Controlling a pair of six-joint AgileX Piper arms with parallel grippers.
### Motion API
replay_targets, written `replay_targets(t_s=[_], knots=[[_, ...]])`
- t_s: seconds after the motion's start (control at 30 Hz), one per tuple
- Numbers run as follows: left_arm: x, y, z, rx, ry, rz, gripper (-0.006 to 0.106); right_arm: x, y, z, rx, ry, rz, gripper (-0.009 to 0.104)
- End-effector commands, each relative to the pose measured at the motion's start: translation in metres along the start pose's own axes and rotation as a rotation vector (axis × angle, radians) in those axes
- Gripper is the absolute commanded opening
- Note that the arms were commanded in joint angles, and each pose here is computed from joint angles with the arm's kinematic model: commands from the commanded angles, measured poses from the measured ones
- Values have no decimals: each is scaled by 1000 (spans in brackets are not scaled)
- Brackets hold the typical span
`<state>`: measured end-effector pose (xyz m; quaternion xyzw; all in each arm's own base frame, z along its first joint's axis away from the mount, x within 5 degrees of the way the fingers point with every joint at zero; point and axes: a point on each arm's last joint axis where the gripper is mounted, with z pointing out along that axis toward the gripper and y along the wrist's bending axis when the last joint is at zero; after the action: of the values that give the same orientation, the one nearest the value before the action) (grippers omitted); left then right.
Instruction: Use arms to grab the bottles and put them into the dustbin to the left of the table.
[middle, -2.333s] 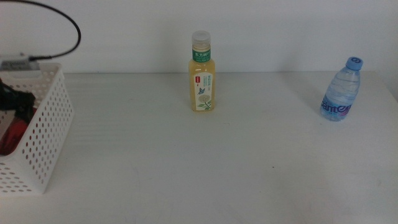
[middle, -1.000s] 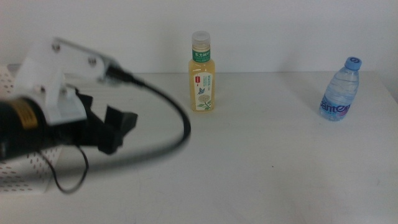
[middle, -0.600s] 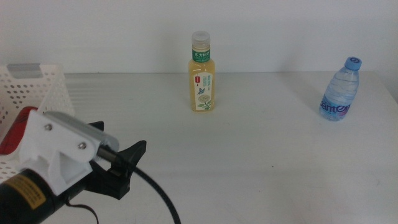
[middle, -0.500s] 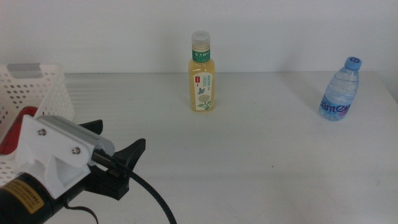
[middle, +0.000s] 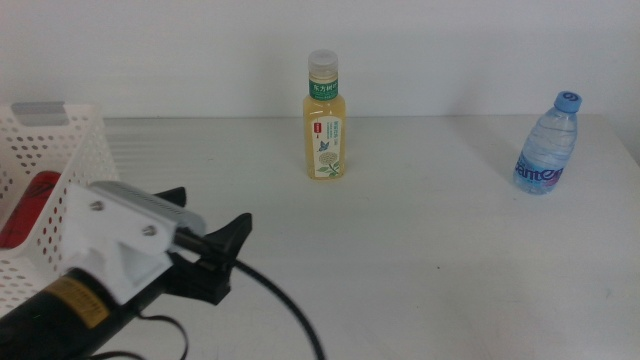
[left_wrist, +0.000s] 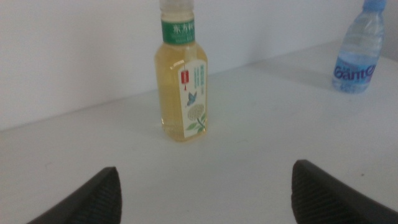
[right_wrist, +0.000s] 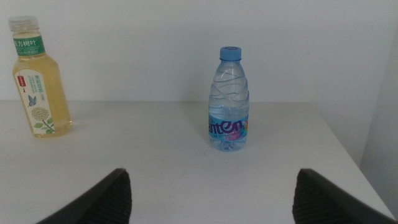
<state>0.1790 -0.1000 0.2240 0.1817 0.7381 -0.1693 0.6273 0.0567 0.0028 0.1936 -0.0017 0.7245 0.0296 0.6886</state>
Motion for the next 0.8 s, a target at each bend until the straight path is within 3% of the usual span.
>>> replay_targets(t_s=[0.0,0.77], knots=[[-19,-1,10,6,-132,-19,90,-10,0,-3,8,-108,-14,68],[-11,-3,148,21,-161,-26,90,-10,0,-3,8,-108,-14,68]])
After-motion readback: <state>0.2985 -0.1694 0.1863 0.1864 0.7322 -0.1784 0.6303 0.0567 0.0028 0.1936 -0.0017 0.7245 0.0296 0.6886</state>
